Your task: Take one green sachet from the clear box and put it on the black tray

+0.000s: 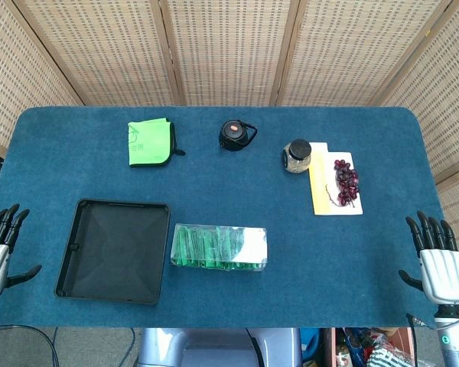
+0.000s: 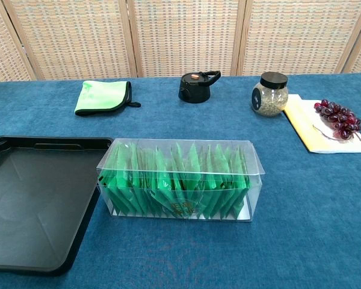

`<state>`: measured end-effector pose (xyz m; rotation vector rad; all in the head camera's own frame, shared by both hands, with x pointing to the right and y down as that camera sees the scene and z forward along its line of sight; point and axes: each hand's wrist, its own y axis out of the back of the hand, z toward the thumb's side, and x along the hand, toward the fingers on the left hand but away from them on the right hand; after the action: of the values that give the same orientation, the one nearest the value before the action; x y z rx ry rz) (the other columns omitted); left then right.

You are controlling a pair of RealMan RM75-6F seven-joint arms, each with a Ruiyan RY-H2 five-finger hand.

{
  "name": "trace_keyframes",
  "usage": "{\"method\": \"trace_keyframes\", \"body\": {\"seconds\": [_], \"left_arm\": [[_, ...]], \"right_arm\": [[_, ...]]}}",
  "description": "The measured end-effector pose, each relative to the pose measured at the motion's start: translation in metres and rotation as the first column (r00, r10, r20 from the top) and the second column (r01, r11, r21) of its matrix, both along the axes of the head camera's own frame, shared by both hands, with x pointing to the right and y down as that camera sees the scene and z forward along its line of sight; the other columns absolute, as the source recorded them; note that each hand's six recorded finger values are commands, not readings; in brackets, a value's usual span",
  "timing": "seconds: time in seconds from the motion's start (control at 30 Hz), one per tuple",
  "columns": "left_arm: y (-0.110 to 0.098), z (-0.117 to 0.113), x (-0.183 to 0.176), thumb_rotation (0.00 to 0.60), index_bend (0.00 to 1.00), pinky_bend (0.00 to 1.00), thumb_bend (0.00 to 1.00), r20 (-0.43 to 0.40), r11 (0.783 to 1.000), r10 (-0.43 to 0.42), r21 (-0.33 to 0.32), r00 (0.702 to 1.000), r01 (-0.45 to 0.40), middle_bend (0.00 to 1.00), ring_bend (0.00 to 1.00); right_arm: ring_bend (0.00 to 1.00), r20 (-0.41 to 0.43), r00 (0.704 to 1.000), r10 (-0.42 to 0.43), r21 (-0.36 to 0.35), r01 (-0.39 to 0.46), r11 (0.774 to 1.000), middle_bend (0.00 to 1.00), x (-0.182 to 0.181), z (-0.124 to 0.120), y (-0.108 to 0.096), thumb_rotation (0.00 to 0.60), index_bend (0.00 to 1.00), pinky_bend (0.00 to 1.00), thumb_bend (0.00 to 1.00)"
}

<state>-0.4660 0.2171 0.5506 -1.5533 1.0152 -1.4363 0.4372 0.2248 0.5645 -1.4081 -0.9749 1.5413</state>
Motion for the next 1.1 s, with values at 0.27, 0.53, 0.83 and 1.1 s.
{"method": "trace_keyframes", "body": {"seconds": [0.27,0.53,0.83,1.1], "left_arm": [[0.003,-0.002,0.001,0.600,0.00,0.00,0.04,-0.008,1.000,0.008,-0.001,1.000,-0.008,0.00,0.00],[-0.003,0.008,0.020,0.600,0.00,0.00,0.04,-0.067,0.996,0.080,-0.034,0.995,-0.082,0.00,0.00],[-0.030,0.027,0.081,0.600,0.00,0.00,0.04,-0.199,0.952,0.280,-0.070,0.939,-0.299,0.00,0.00],[-0.053,0.025,0.152,0.600,0.00,0.00,0.04,-0.340,0.857,0.467,-0.054,0.816,-0.512,0.00,0.00]], "right_arm": [[0.00,0.009,1.000,0.008,0.010,-0.008,1.000,0.00,0.003,-0.004,0.000,0.600,0.00,0.00,0.00],[0.00,0.016,1.000,0.007,0.006,-0.007,1.000,0.00,0.003,-0.003,-0.003,0.600,0.00,0.00,0.00],[0.00,0.021,0.999,0.037,-0.016,-0.037,0.999,0.00,0.009,0.002,-0.009,0.600,0.00,0.00,0.00],[0.00,0.004,0.997,0.077,-0.032,-0.077,0.996,0.00,0.021,0.007,-0.014,0.600,0.00,0.00,0.00]]}}
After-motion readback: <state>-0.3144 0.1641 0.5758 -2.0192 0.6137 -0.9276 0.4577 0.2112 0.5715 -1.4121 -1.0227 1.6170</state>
